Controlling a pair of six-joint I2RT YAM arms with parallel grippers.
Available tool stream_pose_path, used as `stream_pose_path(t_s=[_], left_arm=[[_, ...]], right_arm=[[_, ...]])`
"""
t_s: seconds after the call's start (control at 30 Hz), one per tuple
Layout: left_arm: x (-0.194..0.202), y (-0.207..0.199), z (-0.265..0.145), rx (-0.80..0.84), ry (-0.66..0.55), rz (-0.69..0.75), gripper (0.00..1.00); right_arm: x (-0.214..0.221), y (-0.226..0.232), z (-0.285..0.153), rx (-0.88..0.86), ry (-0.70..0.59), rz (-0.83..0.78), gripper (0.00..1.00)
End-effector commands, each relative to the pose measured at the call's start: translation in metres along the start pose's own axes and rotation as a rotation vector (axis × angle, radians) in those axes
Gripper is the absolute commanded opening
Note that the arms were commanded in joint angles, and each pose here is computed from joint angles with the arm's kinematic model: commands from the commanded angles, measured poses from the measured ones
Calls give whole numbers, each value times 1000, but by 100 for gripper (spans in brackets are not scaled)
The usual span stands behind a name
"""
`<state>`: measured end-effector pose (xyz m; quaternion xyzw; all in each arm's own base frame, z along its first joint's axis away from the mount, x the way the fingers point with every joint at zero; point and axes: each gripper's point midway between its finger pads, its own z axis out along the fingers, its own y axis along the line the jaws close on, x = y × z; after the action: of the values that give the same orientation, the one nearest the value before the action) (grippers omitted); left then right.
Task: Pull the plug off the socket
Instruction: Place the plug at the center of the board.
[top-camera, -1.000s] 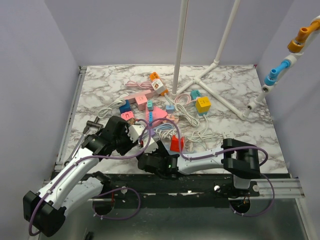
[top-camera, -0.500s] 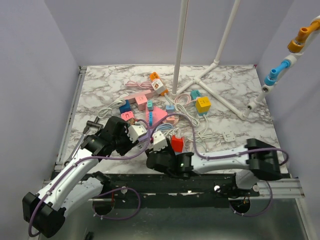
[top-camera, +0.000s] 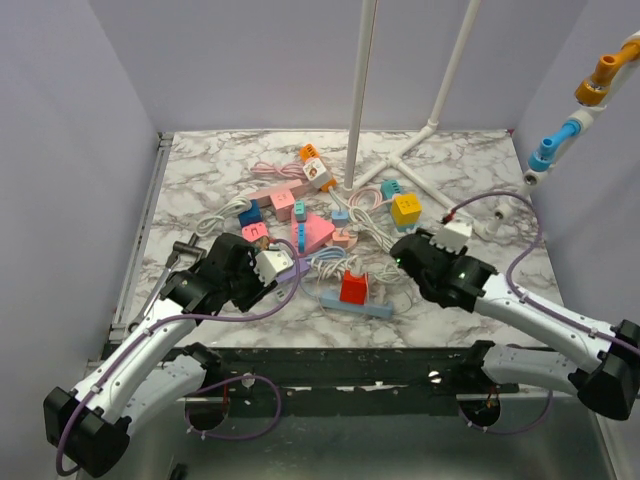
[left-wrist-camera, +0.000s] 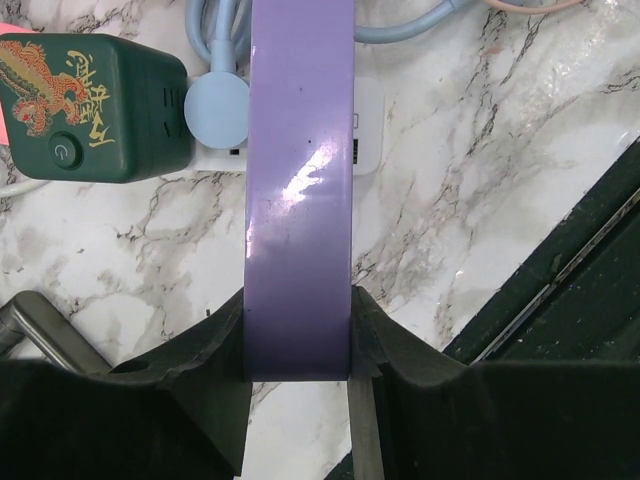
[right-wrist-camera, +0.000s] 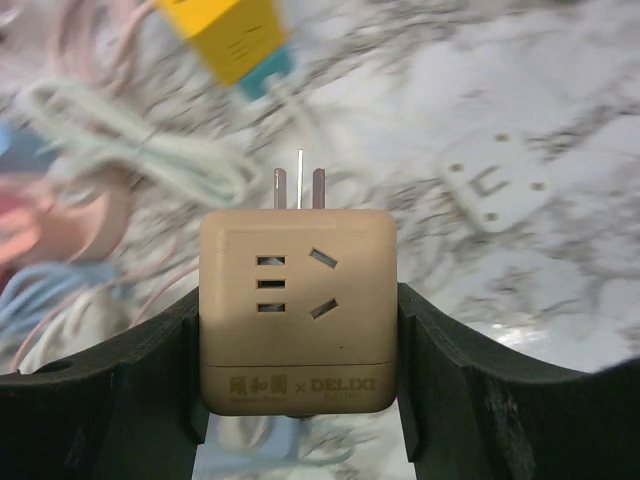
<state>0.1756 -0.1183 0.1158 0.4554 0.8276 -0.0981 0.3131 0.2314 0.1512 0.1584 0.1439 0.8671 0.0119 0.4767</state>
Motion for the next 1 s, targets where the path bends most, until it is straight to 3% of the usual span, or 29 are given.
stream_pose_path(t_s=[0.0, 0.27, 0.47, 0.73, 0.8, 0.97], left_arm=[[-18, 6, -6, -26, -75, 16, 0], [-20, 5, -6, -20, -78, 20, 0], [-20, 4, -6, -13, -81, 27, 0], [-21, 4, -6, -8, -85, 34, 0], [-21, 3, -6, -4, -87, 32, 0], [-22, 1, -5, 4, -94, 19, 0]], right_arm=[[-12, -64, 17, 205, 19, 174, 13], [1, -124, 59, 497, 92, 322, 10], [8, -188, 58, 693, 69, 451, 9], [21, -224, 71, 767, 133, 554, 24], [26, -225, 76, 785, 160, 554, 32], [33, -226, 82, 781, 170, 565, 62]])
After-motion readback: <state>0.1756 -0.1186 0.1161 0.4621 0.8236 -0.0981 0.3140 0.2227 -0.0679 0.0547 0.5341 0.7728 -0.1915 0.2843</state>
